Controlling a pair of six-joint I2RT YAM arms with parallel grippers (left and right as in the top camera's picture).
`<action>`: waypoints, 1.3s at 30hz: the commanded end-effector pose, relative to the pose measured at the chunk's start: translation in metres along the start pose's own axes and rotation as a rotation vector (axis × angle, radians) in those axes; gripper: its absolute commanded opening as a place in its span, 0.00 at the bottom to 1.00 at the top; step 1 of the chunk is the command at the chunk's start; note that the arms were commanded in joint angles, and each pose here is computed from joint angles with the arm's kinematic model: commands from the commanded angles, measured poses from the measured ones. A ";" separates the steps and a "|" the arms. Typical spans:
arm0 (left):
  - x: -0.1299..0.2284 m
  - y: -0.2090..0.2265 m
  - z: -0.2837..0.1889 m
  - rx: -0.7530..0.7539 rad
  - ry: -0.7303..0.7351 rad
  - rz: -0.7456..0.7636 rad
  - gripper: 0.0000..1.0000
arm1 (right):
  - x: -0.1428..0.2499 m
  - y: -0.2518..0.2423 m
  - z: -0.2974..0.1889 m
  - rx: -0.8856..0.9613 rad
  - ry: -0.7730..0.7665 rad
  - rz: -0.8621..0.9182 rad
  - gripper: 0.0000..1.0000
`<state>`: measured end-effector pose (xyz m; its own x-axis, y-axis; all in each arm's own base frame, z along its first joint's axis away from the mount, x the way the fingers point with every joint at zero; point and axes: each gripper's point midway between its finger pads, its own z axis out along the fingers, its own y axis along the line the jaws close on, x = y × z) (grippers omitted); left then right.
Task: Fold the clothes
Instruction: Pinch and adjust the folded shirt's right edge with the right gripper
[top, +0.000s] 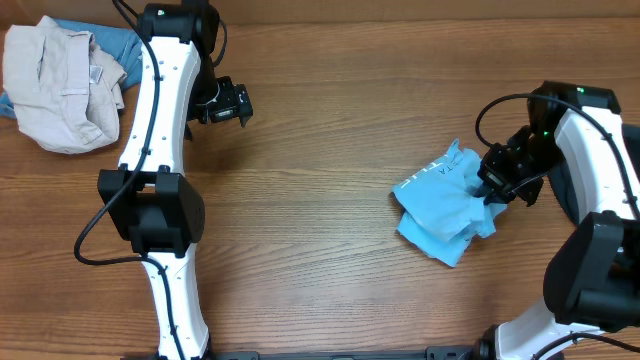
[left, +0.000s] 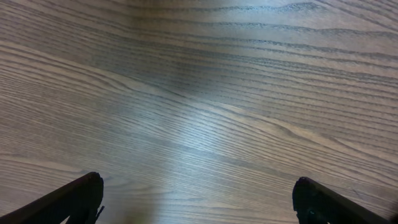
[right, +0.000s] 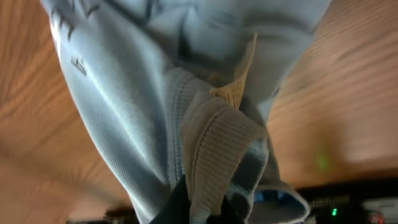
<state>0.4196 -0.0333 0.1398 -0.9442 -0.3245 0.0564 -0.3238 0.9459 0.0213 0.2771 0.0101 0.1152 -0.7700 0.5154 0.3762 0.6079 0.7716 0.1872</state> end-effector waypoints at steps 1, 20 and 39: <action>0.003 0.002 -0.011 -0.001 -0.024 0.023 1.00 | 0.016 0.021 -0.011 -0.082 0.021 0.015 0.04; 0.003 0.000 -0.011 -0.001 -0.024 0.026 1.00 | 0.020 -0.023 0.050 0.059 0.069 0.310 0.16; 0.003 -0.001 -0.011 0.001 -0.027 0.027 1.00 | 0.010 0.023 -0.003 -0.101 -0.038 -0.098 0.87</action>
<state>0.4194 -0.0336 0.1396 -0.9444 -0.3238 0.0571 -0.3231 0.9461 0.0216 0.2778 -0.0025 0.1156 -0.7361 0.6137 0.2854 0.6580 0.7478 0.0891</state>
